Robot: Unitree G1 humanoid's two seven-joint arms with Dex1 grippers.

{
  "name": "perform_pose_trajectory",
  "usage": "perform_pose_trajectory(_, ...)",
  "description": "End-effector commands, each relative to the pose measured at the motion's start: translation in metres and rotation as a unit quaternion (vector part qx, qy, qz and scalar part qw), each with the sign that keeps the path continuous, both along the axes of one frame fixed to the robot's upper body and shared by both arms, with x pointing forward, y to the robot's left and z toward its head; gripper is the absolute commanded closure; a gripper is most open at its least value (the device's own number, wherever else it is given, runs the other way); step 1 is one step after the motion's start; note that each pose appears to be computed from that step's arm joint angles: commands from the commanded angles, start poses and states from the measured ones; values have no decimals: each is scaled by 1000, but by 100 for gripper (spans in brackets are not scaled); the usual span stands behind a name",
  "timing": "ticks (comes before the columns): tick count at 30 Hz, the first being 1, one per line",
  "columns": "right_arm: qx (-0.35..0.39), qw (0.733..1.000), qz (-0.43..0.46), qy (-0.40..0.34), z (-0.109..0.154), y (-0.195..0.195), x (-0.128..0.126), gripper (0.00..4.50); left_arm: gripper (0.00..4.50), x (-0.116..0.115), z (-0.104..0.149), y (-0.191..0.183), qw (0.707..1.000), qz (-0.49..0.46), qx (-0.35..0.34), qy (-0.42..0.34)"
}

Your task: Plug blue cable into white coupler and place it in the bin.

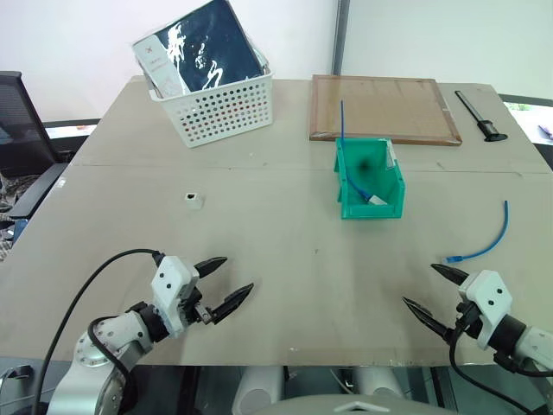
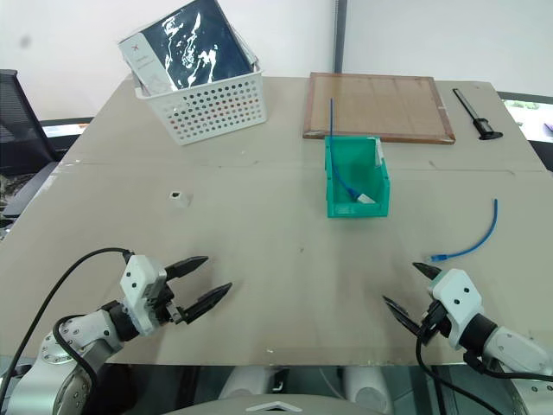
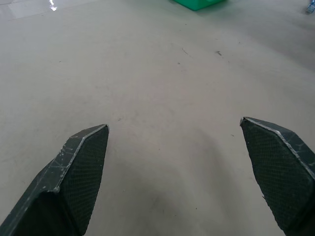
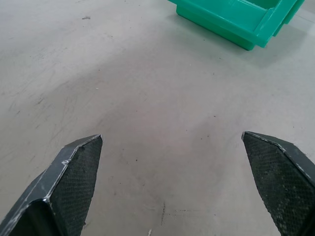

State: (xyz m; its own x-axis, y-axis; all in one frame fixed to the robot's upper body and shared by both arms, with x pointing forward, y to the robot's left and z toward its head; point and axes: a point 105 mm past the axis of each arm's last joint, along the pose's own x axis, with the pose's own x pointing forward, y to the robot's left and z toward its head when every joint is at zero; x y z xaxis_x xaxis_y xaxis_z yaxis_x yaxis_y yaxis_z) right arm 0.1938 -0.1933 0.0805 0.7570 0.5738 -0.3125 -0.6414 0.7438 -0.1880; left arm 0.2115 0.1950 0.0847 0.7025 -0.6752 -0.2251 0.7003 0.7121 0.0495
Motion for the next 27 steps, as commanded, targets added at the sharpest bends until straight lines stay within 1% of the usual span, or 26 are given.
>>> perform_pose_trajectory(1,7,1000,-1,-24,9,2,3,0,12,4,13,-6,1000,-10,-9,-24)
perform_pose_trajectory(5,19,999,4,-43,18,9,10,0,12,12,27,-19,998,-30,-34,-36)
perform_pose_trajectory(8,3,998,21,-57,30,8,19,0,12,14,40,-32,996,-66,-49,-44)
perform_pose_trajectory(10,-26,997,46,-51,38,0,24,0,12,10,46,-44,991,-115,-42,-51)
perform_pose_trajectory(12,-75,993,83,-25,43,-12,23,0,12,4,49,-52,984,-167,-20,-56)
perform_pose_trajectory(14,-125,988,86,-3,56,-37,34,0,12,-3,53,-62,973,-222,-14,-59)
perform_pose_trajectory(16,-156,983,94,14,65,-52,40,0,12,-9,55,-68,964,-259,-19,-54)
perform_pose_trajectory(17,-163,982,98,20,66,-55,41,0,12,-10,56,-69,962,-268,-22,-51)
perform_pose_trajectory(19,-183,977,103,35,66,-63,45,54,0,-13,58,-73,957,-285,-25,-53)
perform_pose_trajectory(20,-208,971,109,44,63,-68,48,86,0,-13,59,-75,955,-292,-27,-56)
perform_pose_trajectory(22,-243,961,120,56,58,-75,53,86,0,-13,61,-78,952,-299,-29,-60)
perform_pose_trajectory(27,-263,951,140,83,48,-80,67,86,0,-14,63,-84,949,-308,-32,-66)
